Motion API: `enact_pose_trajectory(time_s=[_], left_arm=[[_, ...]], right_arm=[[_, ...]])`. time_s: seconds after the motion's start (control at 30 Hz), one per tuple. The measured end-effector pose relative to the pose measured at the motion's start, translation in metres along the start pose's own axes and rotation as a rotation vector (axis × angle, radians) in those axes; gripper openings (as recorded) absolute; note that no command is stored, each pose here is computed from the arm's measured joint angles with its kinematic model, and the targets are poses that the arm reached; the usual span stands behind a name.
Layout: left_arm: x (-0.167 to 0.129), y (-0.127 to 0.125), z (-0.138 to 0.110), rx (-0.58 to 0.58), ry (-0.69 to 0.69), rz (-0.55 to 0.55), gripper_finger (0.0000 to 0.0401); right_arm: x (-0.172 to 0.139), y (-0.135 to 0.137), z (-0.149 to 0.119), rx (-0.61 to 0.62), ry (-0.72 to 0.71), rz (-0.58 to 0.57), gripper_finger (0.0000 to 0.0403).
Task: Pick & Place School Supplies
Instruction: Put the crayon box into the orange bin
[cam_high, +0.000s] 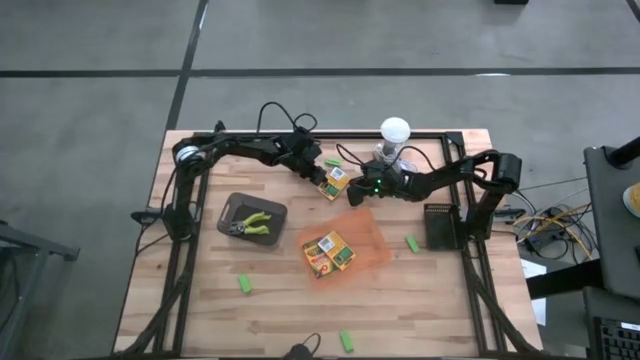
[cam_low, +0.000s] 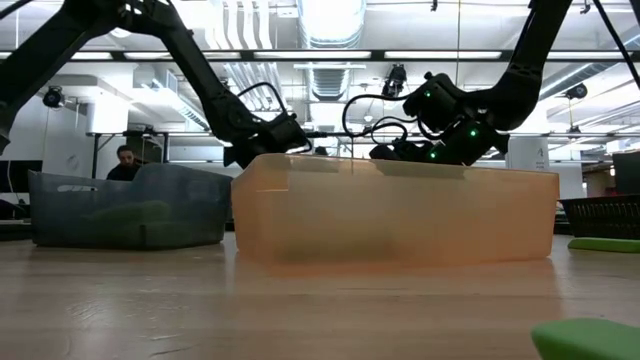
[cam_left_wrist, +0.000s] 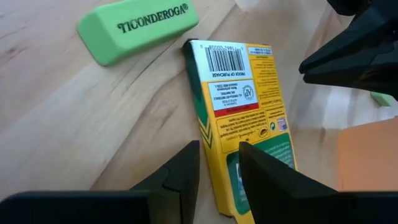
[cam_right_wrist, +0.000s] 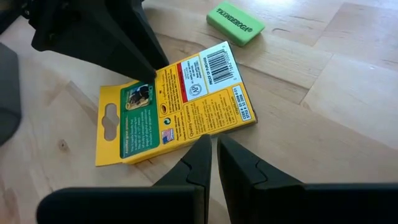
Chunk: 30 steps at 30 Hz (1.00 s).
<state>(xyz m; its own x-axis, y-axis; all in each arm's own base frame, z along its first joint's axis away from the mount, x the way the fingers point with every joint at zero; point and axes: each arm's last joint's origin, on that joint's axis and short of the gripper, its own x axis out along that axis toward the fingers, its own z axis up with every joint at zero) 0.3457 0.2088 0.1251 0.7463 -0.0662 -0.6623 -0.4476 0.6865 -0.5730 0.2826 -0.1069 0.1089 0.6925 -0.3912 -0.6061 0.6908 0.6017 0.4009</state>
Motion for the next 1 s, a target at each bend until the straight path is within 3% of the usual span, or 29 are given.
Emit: enact_pose_trajectory(time_s=[0.6,0.87,1.0], left_arm=[[0.001,-0.001,0.0,-0.02,0.001,-0.021,0.0119],[0.002,-0.001,0.0,-0.022,0.002,-0.022,0.0119],[0.002,-0.001,0.0,-0.021,0.003,-0.023,0.0119]], right_arm=[[0.0,-0.002,-0.003,0.004,0.034,-0.023,0.0026],[0.002,0.003,0.0,0.042,0.17,-0.082,0.0026],[0.004,0.011,0.01,0.027,0.16,-0.057,0.0026]])
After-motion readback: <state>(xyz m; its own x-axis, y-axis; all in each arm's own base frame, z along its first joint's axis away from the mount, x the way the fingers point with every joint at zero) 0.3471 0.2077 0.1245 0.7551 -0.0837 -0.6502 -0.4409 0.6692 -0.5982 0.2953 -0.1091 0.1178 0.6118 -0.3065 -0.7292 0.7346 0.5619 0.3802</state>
